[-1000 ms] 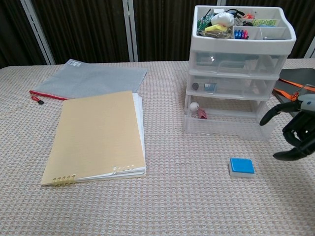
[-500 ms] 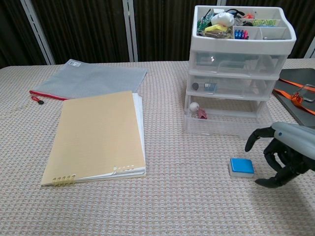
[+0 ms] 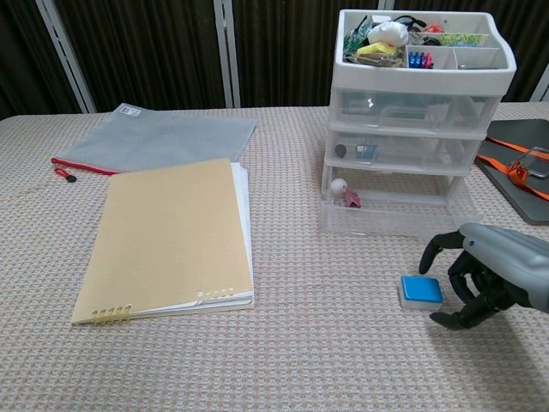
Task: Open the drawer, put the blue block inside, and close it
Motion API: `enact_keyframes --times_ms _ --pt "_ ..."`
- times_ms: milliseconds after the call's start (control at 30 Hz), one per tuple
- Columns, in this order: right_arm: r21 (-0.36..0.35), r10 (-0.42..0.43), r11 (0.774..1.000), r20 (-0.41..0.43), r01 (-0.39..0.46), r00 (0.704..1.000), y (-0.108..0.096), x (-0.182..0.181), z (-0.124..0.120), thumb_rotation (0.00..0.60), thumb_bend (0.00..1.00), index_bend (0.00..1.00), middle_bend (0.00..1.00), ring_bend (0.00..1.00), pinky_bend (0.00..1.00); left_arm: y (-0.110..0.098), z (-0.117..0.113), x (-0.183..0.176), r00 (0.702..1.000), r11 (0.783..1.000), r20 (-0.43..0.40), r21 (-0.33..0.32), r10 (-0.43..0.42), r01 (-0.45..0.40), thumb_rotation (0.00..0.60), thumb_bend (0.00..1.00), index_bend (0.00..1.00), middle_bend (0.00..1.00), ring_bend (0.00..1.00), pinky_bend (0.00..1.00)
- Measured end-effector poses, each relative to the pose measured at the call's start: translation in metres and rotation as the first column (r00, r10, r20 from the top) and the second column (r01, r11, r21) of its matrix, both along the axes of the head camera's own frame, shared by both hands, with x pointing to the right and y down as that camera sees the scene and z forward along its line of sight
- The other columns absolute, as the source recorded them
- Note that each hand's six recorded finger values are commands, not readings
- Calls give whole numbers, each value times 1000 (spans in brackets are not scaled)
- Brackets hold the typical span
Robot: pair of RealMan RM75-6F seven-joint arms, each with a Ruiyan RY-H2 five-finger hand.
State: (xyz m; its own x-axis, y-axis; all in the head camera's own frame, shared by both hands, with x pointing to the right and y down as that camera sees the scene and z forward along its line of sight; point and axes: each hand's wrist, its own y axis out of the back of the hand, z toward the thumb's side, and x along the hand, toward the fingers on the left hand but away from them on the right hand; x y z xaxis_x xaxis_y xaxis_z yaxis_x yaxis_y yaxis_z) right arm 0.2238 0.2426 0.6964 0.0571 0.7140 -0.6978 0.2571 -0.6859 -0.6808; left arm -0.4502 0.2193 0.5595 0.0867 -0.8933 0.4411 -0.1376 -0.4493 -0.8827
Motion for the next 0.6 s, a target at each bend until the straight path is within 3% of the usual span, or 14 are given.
enact_keyframes --times_ms 167,333,600 --pt "-9 10 1000 -4 -10 1000 2 -2 7 600 228 392 770 805 696 0 0 0 1000 1000 -2 -2 -1 1 600 186 39 0 0 0" --pt "-19 20 1000 -12 -20 1000 4 -3 12 600 301 592 775 809 696 0 0 0 1000 1000 -3 -2 0 0 600 186 40 0 0 0" --pt "10 50 999 26 -50 998 -1 -7 4 600 303 645 779 810 696 0 0 0 1000 1000 -5 -2 0 0 600 187 42 0 0 0"
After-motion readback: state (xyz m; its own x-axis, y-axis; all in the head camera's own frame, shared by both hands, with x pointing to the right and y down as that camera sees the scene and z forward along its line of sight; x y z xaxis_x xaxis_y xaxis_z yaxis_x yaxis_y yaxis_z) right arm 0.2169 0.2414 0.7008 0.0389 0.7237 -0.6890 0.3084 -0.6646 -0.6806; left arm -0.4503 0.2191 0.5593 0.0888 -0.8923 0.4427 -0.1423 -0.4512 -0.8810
